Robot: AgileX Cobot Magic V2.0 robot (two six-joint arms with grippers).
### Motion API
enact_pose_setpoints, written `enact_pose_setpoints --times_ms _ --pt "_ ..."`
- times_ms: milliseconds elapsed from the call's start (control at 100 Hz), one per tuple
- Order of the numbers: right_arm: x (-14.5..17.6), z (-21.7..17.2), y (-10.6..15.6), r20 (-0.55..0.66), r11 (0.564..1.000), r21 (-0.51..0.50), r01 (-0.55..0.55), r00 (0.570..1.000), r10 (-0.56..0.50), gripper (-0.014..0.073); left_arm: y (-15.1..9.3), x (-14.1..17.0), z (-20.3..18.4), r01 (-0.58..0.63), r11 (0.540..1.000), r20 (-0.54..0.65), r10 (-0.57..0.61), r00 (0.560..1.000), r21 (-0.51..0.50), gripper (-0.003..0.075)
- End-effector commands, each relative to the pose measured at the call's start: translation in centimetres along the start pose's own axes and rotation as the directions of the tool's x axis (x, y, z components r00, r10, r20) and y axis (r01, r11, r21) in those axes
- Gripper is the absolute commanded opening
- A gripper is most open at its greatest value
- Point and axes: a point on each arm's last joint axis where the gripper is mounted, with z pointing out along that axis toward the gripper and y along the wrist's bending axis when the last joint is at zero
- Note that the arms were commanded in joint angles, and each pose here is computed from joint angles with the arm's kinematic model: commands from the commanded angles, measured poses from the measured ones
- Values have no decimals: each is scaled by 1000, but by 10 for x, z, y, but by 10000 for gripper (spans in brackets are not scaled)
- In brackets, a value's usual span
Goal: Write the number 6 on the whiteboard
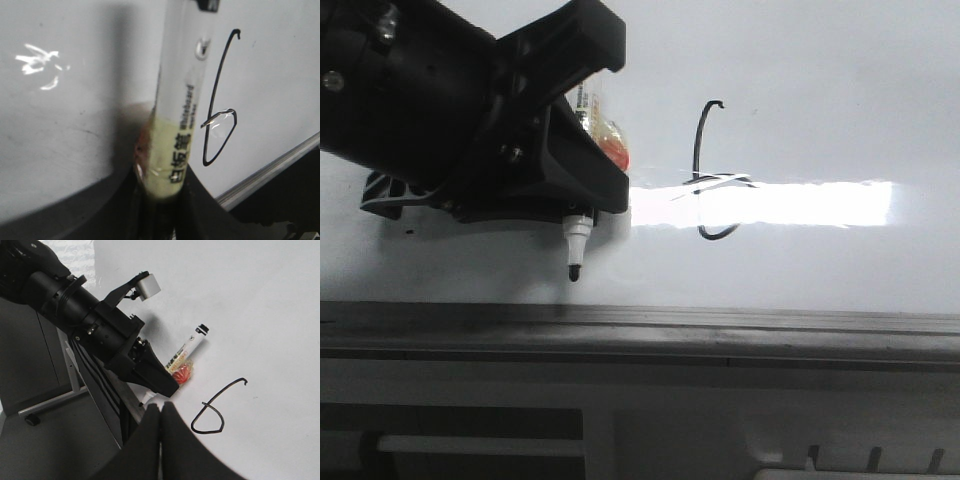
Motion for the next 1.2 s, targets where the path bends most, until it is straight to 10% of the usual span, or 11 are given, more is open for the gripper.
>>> enact_pose_setpoints --times_ms 0,400,1060,1190 --pt "-15 -4 -4 103 999 40 -13 995 9 -62 22 -11 4 21 977 80 -4 997 -211 -19" --pt "-15 -4 -4 103 999 40 -13 995 9 -62 8 -34 1 -170 941 154 222 963 -293 -19" --pt "-16 -4 -5 118 999 47 -14 993 8 -62 20 -25 12 -49 932 141 107 984 -360 -16" --pt "-16 -4 -5 118 999 47 -14 993 8 -62 20 -25 12 -49 931 142 107 984 -361 94"
